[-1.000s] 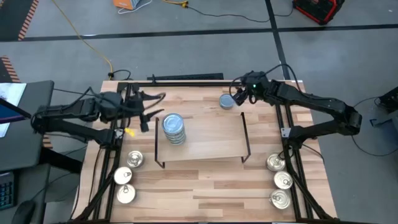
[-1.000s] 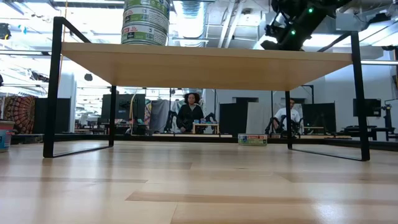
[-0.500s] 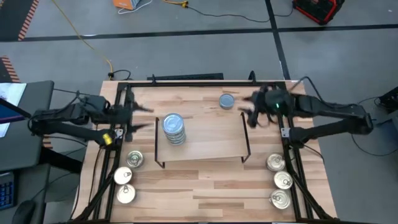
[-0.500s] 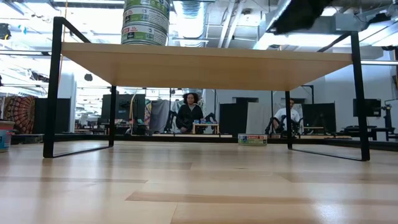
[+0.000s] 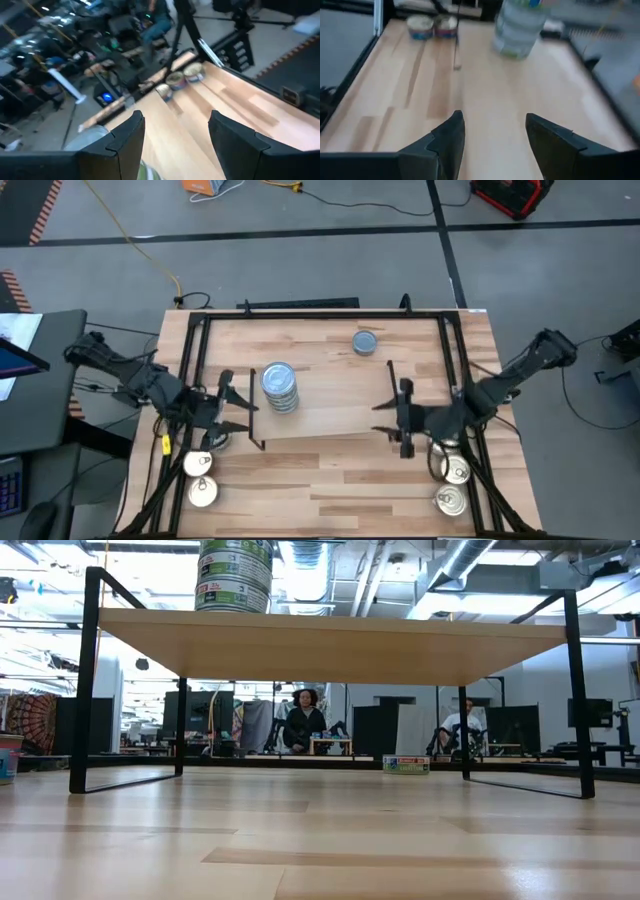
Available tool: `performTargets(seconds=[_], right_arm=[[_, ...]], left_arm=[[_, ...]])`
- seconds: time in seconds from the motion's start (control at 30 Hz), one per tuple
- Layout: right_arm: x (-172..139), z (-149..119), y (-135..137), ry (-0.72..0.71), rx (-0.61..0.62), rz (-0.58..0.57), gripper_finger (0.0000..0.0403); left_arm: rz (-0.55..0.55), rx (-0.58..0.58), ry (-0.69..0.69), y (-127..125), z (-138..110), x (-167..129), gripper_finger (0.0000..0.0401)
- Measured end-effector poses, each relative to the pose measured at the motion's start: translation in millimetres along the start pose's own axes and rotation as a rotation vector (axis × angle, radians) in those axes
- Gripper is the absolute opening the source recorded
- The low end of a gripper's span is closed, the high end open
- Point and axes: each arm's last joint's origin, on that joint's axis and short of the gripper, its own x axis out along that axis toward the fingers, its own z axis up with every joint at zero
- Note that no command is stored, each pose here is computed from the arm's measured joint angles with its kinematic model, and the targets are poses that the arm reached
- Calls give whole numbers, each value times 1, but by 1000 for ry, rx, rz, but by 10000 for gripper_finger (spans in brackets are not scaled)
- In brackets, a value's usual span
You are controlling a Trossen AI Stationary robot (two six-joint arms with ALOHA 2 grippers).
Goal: Stack canned seafood by type on shelf
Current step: Put the blue tuna can on the shelf
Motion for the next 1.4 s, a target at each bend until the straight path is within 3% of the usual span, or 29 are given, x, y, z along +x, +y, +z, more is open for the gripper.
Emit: performTargets(seconds=[0.13,0.47,0.6,0.77,0.83,1.07,1.4], right_arm=[[-9,-4,20,120,149,54,240],[-23,-38,60,585,513,173,240],[-29,-56,58,757,624,-2,238],[-43,-77,36,964,677,-434,220],[-46,-79,29,998,705,-538,210],[-31,-79,21,1040,785,-631,180],[-2,-116,7,1111,746,-651,149]], left_arm=[[3,-43,-45,-5,8,-2,210],[-221,-70,-209,-13,17,0,210],[-217,-96,-207,-15,18,5,210],[-238,-117,-153,-23,13,16,210],[-237,-113,-140,-24,11,19,210],[-210,-111,-153,-20,13,13,210],[-220,-131,-138,-20,11,12,210]])
